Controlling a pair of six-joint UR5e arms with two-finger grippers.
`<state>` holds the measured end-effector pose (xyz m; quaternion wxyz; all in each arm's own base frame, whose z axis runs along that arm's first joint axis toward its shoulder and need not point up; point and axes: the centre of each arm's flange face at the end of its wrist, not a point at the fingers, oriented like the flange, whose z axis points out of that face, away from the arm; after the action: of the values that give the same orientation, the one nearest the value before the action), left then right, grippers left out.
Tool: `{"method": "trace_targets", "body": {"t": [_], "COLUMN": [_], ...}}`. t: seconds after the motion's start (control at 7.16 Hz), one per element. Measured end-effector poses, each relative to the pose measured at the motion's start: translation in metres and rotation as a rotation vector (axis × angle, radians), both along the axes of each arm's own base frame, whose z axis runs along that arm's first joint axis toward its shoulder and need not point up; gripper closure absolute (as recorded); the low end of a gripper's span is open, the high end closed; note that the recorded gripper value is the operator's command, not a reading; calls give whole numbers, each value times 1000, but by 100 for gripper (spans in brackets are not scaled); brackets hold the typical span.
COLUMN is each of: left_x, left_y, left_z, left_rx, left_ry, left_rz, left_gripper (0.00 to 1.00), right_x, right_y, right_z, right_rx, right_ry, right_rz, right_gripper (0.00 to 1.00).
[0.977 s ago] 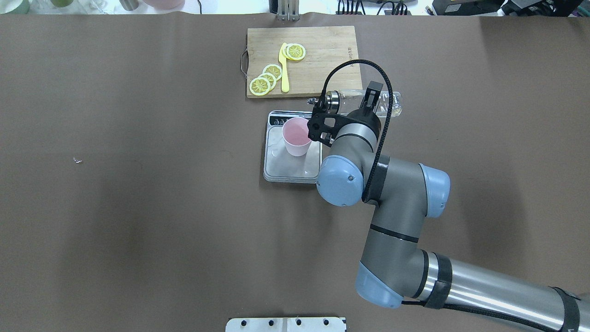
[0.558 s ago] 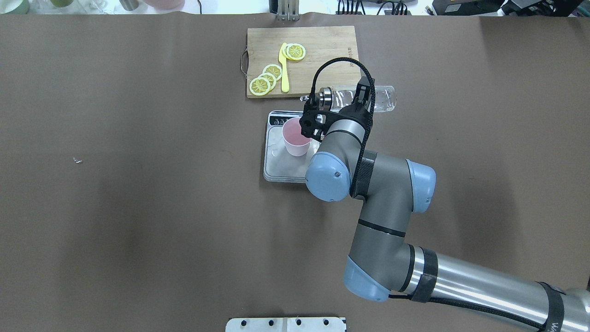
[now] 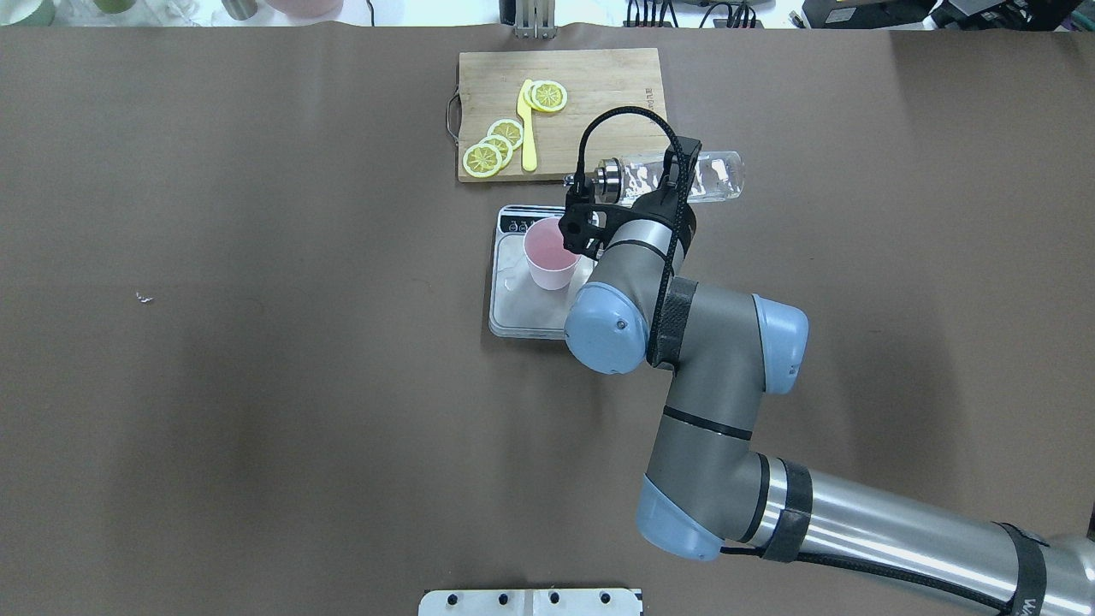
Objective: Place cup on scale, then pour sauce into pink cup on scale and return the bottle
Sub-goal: 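Carry the dispenser with the right gripper over the pink cup, then tilt the dispenser spout down into the pink cup with the right gripper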
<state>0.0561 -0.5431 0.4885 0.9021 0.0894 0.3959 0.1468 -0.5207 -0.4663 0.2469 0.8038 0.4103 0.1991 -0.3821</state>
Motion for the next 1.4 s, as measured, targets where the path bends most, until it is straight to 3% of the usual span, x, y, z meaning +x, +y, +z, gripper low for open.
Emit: {"method": "trace_targets", "body": {"t": [0.28,1.4], "left_x": [-1,-10], "left_y": [0,-1], "left_z": [0,0], "left_rx": [-2,-2], "left_ry": [2,3], "left_rz": [-1,-18], "left_gripper": [3,3], "right_x": [-2,11], "right_y": [3,18], "right_z": [2,-16], "right_rx": [-1,-3], "right_ry": [44,105], "right_rz": [-1,-22], "right_gripper": [99,99]}}
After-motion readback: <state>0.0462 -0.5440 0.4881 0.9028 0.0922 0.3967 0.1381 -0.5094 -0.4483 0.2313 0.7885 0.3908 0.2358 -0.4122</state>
